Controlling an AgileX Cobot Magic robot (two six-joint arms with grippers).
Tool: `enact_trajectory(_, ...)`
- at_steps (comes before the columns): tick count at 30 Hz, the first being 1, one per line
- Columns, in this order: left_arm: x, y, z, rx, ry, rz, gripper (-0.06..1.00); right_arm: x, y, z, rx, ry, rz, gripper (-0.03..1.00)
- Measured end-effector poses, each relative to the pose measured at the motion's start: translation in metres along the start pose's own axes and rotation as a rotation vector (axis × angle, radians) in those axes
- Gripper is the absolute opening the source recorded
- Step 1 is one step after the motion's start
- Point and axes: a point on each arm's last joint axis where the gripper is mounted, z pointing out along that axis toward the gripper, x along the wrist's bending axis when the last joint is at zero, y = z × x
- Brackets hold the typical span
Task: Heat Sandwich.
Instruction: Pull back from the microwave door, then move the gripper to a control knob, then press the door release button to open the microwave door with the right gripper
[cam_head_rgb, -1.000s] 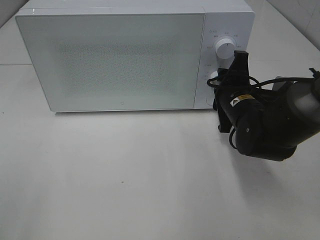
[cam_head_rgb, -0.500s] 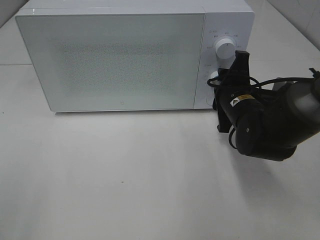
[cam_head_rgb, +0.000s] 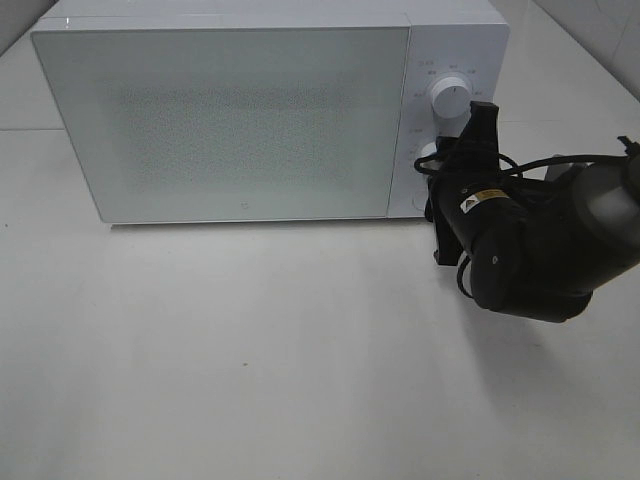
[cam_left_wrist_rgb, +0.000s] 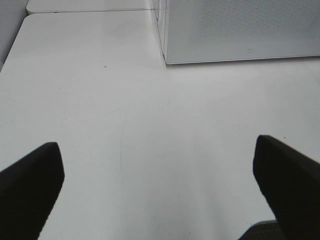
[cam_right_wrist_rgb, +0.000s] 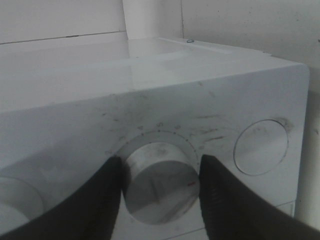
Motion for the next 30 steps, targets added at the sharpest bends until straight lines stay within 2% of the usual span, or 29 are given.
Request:
enact_trajectory(2, 0.0, 0.0, 0.0, 0.0, 0.0, 0.0, 0.97, -0.001, 0.0, 0.0, 0.0, -0.011, -0.006, 0.57)
enact_trajectory(3, 0.0, 0.0, 0.0, 0.0, 0.0, 0.0, 0.97, -0.003, 0.0, 0.0, -0.004, -0.028, -0.022, 0.67)
enact_trajectory(4, 0.0, 0.0, 0.0, 0.0, 0.0, 0.0, 0.97, -0.003, 0.0, 0.0, -0.004, -0.028, -0.022, 0.67)
enact_trajectory(8, 0.0, 0.0, 0.0, 0.0, 0.0, 0.0, 0.97, -0.008, 0.001, -0.001, -0.007, -0.053, -0.047, 0.82)
enact_trajectory(21, 0.0, 0.0, 0.0, 0.0, 0.0, 0.0, 0.97, -0.007, -0.001, -0.001, 0.015, -0.038, -0.063, 0.76)
enact_trajectory(27, 0.0, 0.0, 0.0, 0.0, 0.0, 0.0, 0.97, -0.002, -0.002, -0.016, 0.106, -0.055, -0.15, 0.76)
enact_trajectory(30, 0.0, 0.0, 0.0, 0.0, 0.0, 0.0, 0.97, -0.002, 0.002, -0.023, 0.113, -0.067, -0.177, 0.76)
